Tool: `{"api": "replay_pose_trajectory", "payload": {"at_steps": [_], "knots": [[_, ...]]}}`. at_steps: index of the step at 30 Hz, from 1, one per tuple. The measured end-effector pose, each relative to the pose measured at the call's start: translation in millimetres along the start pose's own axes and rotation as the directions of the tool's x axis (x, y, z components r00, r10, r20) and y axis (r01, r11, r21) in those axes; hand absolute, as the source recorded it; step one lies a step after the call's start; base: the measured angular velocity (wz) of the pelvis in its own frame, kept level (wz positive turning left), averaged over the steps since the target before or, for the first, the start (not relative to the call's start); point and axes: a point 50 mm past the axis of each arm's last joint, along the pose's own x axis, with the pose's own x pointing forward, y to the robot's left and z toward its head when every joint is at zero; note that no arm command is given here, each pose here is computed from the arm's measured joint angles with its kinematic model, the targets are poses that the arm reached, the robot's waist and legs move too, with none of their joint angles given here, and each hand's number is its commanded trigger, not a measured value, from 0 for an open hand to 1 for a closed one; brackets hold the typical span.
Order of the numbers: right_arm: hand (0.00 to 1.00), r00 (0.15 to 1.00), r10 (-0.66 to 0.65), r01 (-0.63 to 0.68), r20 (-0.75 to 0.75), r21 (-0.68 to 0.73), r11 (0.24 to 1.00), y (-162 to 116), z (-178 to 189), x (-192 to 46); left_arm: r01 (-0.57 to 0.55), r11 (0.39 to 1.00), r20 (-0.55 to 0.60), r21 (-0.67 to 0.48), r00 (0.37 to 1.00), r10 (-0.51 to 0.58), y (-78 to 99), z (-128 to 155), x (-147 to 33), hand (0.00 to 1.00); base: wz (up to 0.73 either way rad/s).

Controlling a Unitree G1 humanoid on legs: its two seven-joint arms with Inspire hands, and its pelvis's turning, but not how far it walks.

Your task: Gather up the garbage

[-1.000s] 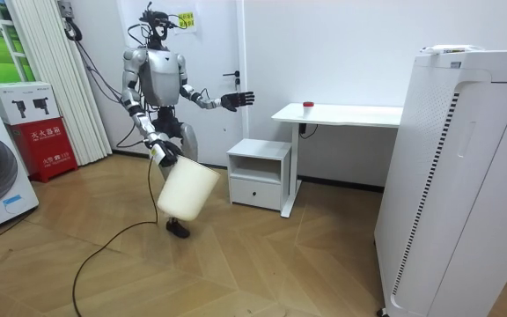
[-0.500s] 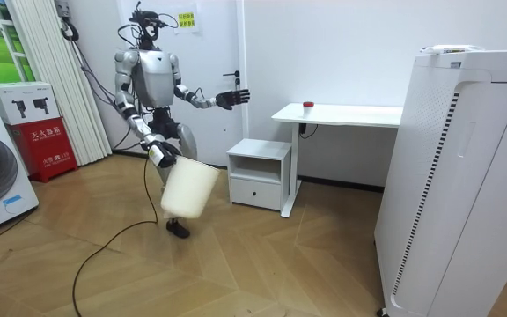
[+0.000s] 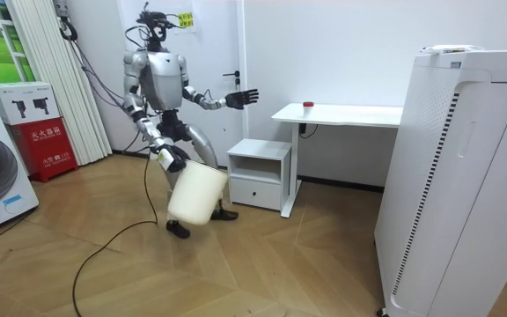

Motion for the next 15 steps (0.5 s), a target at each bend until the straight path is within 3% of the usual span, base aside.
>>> {"api": "replay_pose_trajectory", "payload": {"at_steps": [9,15], "knots": [[1.00,0.999,-0.037,0.037,-0.002,0.017,0.999,-3,0,0,0.078,0.997,0.003,-0.005,0.997,-0.078,-4.5,0,-0.6,0.00,0.05],[1.00,0.998,-0.048,0.047,0.047,0.018,0.999,-10,15,5,0.067,0.998,0.002,-0.014,0.998,-0.067,-4.9,1,-0.1,0.00,0.03]]}}
